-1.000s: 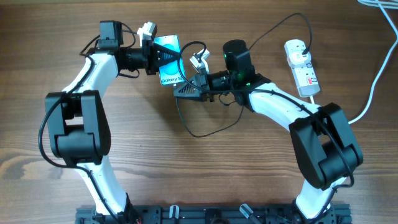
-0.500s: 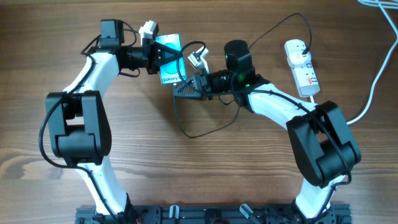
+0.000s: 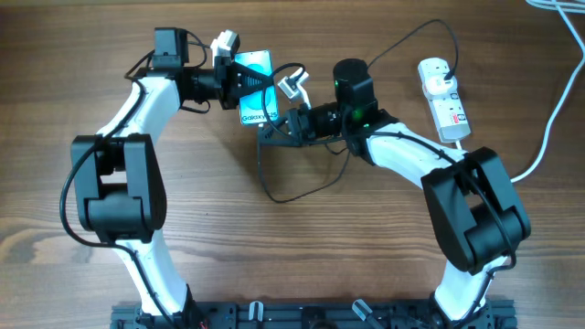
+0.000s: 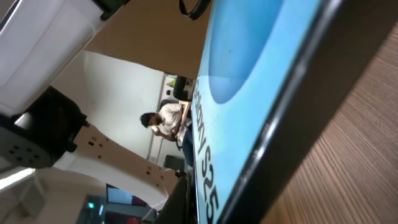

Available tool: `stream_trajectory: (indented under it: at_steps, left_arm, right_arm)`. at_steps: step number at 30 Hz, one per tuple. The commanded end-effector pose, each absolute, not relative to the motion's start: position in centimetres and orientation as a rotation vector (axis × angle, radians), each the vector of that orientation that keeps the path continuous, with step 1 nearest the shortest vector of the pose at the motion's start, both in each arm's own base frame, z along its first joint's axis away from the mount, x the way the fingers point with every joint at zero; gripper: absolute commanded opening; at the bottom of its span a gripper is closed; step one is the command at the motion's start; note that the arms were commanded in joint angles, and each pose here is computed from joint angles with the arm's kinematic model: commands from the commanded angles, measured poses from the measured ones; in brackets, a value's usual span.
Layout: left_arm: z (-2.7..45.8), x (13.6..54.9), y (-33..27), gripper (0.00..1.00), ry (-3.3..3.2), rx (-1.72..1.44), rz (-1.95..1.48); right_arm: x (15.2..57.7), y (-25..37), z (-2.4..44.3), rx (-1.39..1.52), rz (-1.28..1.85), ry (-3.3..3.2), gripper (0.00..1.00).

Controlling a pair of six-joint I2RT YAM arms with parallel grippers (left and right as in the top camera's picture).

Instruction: Plug charger to phone and switch on socket

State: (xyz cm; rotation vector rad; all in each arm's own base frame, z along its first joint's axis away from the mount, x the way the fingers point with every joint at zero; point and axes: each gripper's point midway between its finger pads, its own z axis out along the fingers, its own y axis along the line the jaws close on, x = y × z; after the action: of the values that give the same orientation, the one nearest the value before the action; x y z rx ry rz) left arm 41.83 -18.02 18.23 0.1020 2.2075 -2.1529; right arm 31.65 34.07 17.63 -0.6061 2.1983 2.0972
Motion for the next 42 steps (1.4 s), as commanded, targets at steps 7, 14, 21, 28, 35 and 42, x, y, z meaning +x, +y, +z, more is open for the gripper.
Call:
stream_trajectory:
  at_steps: [7,14,21,28,35,42]
  left_arm:
    - [19.0,39.9,-20.2,0.04,2.187,0.209,-2.209]
    - [19.0,39.9,-20.2,0.04,2.187,0.209,-2.209]
    - [19.0,39.9,-20.2,0.04,2.188,0.208,-2.21]
    - [18.9,39.8,-20.2,0.04,2.193,0.201,-2.214]
    - [18.9,39.8,-20.2,0.04,2.197,0.193,-2.218]
    - [18.9,39.8,-20.2,0.04,2.199,0.19,-2.219]
  right_arm:
    - [35.3,33.0,19.1,-0.592,1.947,2.088,0.04]
    - [35.3,32.4,19.0,-0.599,1.961,2.09,0.04]
    - [35.8,31.8,19.0,-0.571,1.955,2.096,0.04]
    - [36.5,30.9,18.7,-0.514,1.957,2.124,0.04]
    - [36.9,30.6,18.7,-0.492,1.945,2.125,0.04]
    - [37.1,29.8,18.5,-0.444,1.972,2.159,0.04]
